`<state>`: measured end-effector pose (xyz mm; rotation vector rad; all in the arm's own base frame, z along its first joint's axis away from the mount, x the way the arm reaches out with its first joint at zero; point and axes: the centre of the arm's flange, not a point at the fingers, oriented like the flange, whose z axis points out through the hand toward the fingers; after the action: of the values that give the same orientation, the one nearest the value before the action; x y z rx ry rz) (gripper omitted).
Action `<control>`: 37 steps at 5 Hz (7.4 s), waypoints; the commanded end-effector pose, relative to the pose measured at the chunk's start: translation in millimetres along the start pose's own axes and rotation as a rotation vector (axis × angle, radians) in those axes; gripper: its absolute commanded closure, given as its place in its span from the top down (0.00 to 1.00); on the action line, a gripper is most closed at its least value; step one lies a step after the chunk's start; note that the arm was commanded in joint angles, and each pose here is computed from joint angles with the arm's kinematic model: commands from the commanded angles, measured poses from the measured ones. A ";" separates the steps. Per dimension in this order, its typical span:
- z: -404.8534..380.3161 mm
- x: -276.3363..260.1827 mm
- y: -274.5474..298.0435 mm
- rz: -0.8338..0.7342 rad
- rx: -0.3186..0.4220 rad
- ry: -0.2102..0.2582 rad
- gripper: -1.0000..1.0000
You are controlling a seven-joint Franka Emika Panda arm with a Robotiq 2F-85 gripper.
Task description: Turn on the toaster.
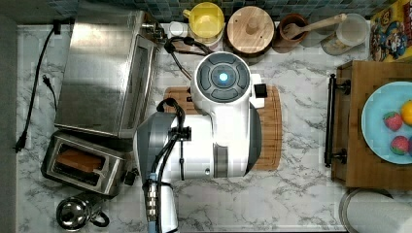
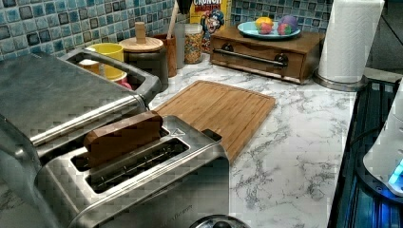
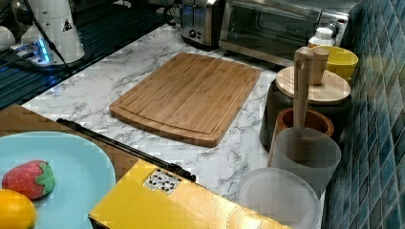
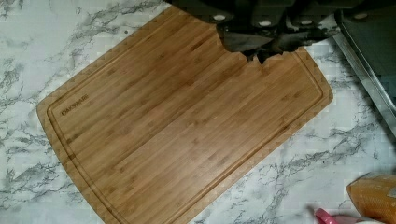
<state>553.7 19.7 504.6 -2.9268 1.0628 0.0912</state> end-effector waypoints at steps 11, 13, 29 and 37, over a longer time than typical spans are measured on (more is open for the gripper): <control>68.2 -251.0 -37.8 -0.327 0.050 -0.020 0.00; 92.5 -290.9 -49.4 -0.369 0.102 -0.033 0.00; 256.3 -246.0 25.3 -0.067 0.083 -0.177 0.00; 346.2 -263.9 39.5 -0.106 -0.083 -0.384 0.00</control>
<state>381.1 215.6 289.9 -2.7313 0.8278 0.3218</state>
